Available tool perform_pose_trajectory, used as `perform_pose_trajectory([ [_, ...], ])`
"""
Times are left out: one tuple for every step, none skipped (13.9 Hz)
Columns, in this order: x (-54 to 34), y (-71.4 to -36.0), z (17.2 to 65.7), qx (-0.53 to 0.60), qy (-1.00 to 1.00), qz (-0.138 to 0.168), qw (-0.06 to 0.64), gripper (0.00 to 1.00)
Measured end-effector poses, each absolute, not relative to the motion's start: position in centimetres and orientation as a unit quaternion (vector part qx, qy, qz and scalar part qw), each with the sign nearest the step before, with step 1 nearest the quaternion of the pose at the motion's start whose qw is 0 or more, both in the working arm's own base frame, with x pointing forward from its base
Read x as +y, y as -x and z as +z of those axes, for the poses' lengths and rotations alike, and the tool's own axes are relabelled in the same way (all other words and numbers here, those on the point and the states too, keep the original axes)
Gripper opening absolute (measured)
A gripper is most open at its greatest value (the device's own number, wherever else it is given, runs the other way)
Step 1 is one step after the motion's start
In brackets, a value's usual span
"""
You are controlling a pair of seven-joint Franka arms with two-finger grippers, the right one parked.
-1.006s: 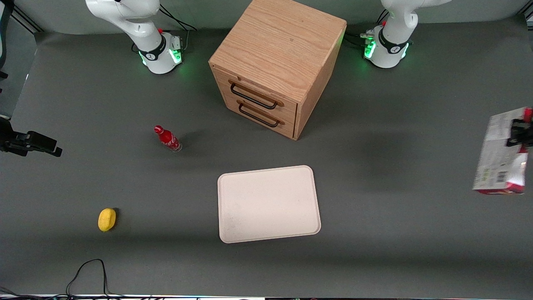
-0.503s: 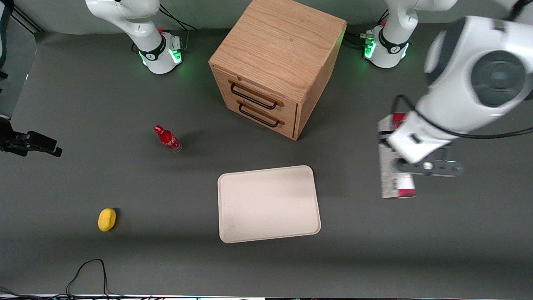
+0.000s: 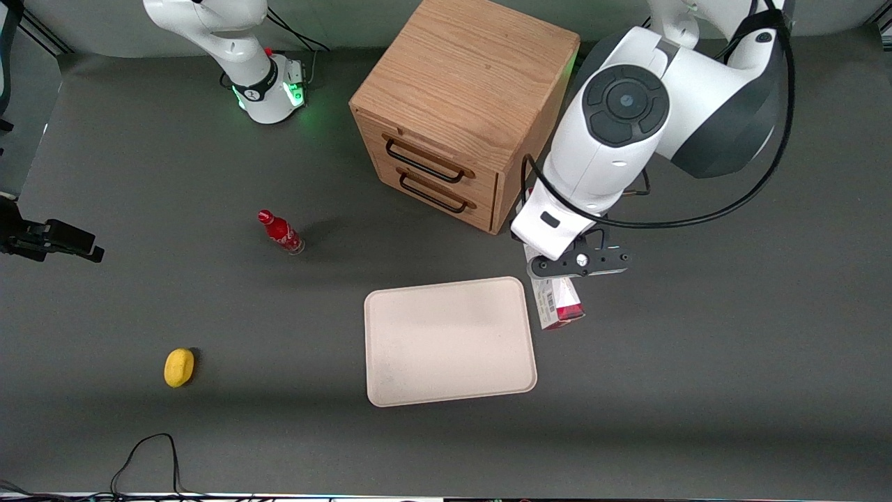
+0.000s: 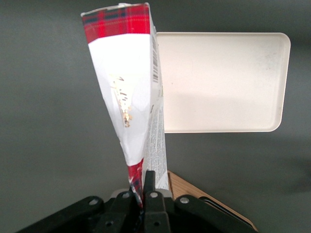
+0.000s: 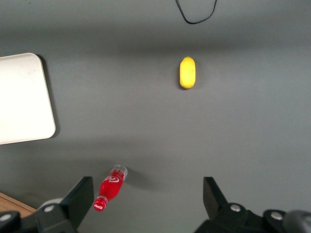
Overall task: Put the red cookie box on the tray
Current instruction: 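Lift the cookie box upright and carry it toward the cream tray, then lower the box onto the tray edge and open the left gripper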
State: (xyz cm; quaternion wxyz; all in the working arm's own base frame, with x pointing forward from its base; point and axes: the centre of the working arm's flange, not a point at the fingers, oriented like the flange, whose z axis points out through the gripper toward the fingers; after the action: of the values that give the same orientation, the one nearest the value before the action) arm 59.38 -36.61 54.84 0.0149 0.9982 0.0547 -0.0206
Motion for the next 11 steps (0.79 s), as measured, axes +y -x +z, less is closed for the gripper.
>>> perform_pose_trajectory([
  [-36.8, -59.9, 53.6, 0.056, -0.998, -0.024, 0.014, 0.04],
  [-37.2, -60.5, 51.8, 0.056, -0.998, -0.028, 0.012, 0.04],
  [-37.7, -61.3, 49.5, 0.055, -0.998, -0.031, 0.012, 0.04],
  [-38.6, -62.0, 46.8, 0.053, -0.998, -0.031, 0.010, 0.04],
  [-39.4, -62.6, 43.9, 0.049, -0.998, -0.029, 0.005, 0.04],
  [-40.2, -63.0, 41.2, 0.044, -0.999, -0.026, -0.001, 0.04],
  [-40.8, -63.3, 38.4, 0.040, -0.999, -0.021, -0.004, 0.04],
  [-41.2, -63.6, 36.1, 0.036, -0.999, -0.013, -0.005, 0.04],
  [-41.4, -63.8, 34.1, 0.032, -0.999, -0.007, -0.007, 0.04],
  [-41.5, -63.8, 32.3, 0.030, -0.999, -0.007, -0.011, 0.04],
  [-41.5, -63.8, 31.0, 0.028, -0.999, -0.009, -0.015, 0.04],
])
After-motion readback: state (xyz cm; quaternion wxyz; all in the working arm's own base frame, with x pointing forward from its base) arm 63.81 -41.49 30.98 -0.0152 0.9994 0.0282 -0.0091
